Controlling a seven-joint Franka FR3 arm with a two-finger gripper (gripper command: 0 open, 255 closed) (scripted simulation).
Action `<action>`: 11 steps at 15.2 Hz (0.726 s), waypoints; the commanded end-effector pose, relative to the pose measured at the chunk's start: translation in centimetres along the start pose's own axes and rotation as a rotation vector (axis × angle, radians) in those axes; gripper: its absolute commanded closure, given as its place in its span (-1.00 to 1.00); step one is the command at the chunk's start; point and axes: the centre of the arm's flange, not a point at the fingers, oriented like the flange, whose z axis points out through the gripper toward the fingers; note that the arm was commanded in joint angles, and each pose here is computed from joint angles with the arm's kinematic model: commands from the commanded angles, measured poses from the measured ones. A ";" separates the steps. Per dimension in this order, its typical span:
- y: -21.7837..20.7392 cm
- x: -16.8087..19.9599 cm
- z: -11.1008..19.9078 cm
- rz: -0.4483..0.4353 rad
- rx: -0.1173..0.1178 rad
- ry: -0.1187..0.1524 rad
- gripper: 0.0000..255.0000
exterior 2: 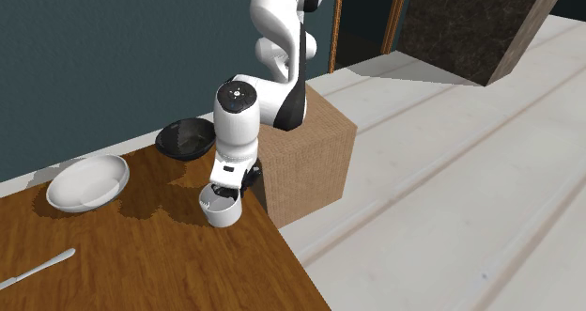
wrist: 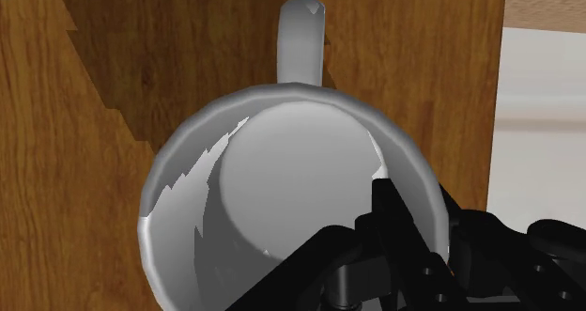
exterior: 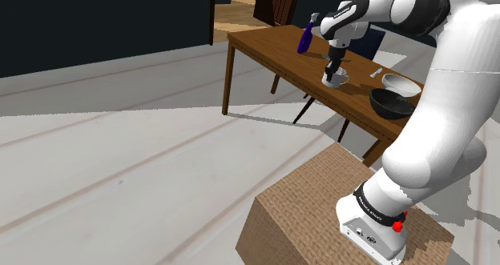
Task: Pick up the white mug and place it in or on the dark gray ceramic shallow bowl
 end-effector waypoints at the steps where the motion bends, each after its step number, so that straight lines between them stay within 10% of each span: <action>1: 0.0 0.0 0.0 0.000 0.000 0.000 1.00; 11: 0.3 -0.7 -4.2 0.000 0.000 0.000 1.00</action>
